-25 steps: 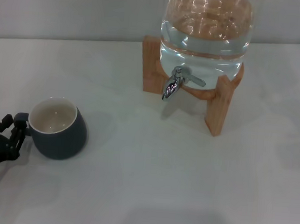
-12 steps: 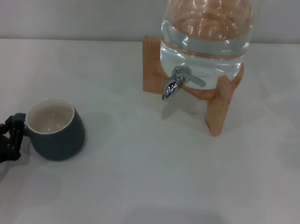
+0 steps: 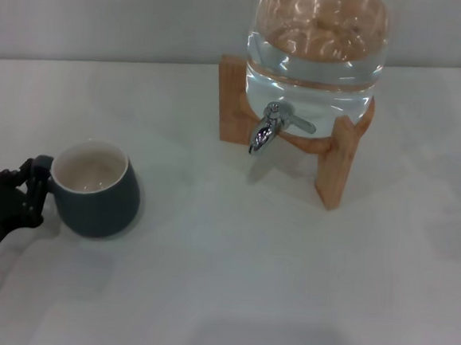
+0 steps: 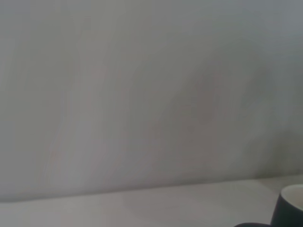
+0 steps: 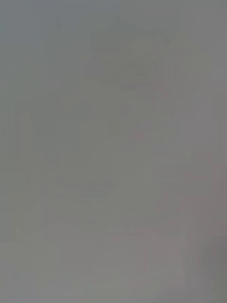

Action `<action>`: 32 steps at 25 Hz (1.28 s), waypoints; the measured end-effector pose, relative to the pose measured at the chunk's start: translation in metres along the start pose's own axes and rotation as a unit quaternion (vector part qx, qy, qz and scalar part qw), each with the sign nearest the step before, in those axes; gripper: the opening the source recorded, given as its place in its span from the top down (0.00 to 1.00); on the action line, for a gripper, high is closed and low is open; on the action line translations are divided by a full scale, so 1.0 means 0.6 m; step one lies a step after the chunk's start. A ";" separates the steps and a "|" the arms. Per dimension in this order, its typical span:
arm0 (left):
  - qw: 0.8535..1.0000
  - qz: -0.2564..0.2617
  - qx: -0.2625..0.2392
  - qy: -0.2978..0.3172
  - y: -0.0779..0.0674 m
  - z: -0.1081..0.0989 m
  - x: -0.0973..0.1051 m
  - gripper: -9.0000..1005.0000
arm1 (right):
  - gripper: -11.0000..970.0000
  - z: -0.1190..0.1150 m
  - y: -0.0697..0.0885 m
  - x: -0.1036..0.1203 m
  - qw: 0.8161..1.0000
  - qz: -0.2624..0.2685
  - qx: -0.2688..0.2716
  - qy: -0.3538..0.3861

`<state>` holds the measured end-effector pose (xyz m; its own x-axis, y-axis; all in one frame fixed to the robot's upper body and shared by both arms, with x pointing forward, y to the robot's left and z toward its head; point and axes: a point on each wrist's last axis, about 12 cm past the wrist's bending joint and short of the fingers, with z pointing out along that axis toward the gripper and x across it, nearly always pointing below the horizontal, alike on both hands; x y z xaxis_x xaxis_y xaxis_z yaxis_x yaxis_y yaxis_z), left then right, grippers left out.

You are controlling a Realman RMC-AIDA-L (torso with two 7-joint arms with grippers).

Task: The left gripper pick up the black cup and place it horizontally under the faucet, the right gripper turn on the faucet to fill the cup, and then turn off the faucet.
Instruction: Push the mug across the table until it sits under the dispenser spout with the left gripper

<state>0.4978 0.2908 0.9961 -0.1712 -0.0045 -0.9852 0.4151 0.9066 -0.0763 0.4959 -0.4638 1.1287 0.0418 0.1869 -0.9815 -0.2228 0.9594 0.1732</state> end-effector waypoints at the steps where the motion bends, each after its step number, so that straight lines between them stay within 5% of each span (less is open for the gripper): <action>1: 1.000 0.000 0.002 -0.002 -0.001 0.003 -0.002 0.86 | 0.13 0.000 0.000 0.000 1.000 -0.001 0.000 0.000; 14: 0.999 0.017 0.050 -0.009 -0.021 0.046 -0.025 0.87 | 0.13 0.008 0.006 0.005 1.000 -0.002 -0.002 0.002; 32: 0.994 0.005 0.109 -0.003 -0.058 0.058 -0.024 0.87 | 0.13 0.020 0.013 0.007 1.000 0.001 -0.012 0.002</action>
<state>0.5167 0.2448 1.0074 -0.1602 0.0009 -0.9871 0.6006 0.7936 -0.0967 0.5057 -0.4529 1.1269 0.0368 0.1882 -0.9815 -0.2470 0.9533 0.1735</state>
